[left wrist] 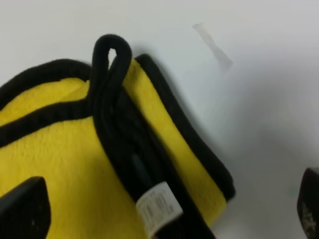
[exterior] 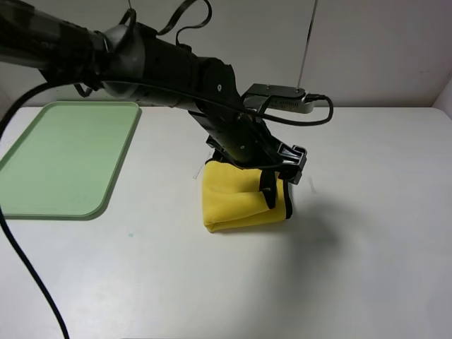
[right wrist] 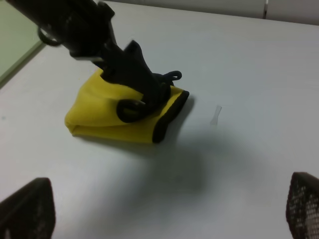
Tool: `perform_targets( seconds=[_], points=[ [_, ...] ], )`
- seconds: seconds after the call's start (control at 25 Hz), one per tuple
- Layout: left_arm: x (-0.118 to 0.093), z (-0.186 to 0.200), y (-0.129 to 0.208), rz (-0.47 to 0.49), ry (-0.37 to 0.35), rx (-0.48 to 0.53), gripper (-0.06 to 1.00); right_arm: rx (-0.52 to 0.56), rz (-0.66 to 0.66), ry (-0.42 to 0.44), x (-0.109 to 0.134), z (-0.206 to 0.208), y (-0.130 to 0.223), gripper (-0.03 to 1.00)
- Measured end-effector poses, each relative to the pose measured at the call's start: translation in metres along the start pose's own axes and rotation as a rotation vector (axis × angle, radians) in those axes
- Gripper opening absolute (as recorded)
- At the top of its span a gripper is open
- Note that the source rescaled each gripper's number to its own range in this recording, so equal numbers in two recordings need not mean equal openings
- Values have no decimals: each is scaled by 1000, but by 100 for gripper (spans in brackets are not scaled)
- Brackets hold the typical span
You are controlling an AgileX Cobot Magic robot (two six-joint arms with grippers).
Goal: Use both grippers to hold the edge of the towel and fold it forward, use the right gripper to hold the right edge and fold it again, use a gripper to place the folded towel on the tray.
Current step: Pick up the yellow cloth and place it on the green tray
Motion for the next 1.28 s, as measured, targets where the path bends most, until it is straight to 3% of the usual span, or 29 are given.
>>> perform_targets(
  seconds=[0.36, 0.64, 0.88, 1.28],
  points=[
    [24, 43, 7, 227, -4, 123, 100, 0, 0, 0, 0, 0, 0, 100],
    [53, 53, 27, 302, -72, 267, 100, 0, 0, 0, 0, 0, 0, 100],
    [69, 49, 47, 331, -106, 312, 100, 0, 0, 0, 0, 0, 0, 100],
    [83, 26, 63, 380, -122, 257, 100, 0, 0, 0, 0, 0, 0, 100]
  ],
)
Point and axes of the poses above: a point on each arm's last joint axis where the gripper is mounted, z pointing back along that axis away from the gripper, x along the wrist's bending axis when the last joint is at zero, y = z × x, the point moved 4 cm from there along -z, pointing out along that axis toward the gripper, and after that the axes turned 10 degrees about -z, right-handed, at the moved point
